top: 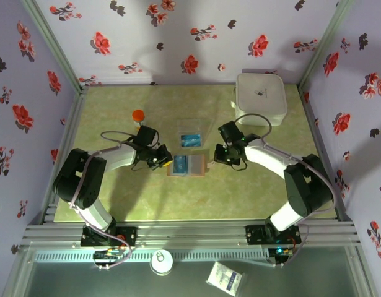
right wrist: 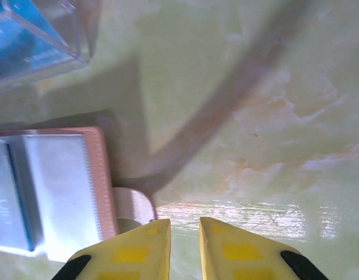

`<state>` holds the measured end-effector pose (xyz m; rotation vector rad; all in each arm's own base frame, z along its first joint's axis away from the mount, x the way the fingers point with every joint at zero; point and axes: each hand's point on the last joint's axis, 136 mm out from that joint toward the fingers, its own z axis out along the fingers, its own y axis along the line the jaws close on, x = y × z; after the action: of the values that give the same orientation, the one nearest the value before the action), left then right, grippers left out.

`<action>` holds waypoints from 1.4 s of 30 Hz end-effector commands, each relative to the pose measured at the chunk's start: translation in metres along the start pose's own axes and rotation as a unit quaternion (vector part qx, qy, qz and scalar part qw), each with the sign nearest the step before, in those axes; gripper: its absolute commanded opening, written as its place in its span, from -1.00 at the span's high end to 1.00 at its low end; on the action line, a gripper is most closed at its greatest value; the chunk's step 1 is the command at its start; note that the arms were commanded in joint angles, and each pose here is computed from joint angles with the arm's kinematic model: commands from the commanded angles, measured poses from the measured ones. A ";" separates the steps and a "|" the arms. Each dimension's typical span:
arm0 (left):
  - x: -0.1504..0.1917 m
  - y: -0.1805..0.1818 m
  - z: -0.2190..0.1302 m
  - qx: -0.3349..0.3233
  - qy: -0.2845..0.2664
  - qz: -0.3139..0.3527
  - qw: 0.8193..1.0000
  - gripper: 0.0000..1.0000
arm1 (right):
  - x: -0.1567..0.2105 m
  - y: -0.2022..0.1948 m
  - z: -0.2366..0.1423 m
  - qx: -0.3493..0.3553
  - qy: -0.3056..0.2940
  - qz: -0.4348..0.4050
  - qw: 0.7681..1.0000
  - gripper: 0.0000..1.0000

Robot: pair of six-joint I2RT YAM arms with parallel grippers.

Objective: Take the credit cards out of the card holder

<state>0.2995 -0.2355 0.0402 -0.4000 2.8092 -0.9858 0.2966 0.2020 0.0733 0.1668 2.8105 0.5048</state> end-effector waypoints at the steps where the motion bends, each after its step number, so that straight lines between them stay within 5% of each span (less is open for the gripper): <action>1: -0.006 -0.008 -0.002 0.014 -0.005 0.014 1.000 0.86 | -0.008 0.024 -0.014 -0.030 -0.010 -0.011 0.999 0.61; 16: 0.000 -0.015 0.007 0.033 0.013 0.018 0.999 0.97 | 0.024 0.127 0.036 -0.181 0.077 -0.016 0.980 0.47; 42: 0.007 0.002 0.012 0.003 0.027 0.019 0.999 1.00 | 0.040 0.122 0.080 -0.175 0.118 0.004 0.977 0.41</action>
<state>0.2984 -0.2456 0.0308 -0.3468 2.8324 -1.0449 0.2918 0.3445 0.0386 0.0478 2.8667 1.0668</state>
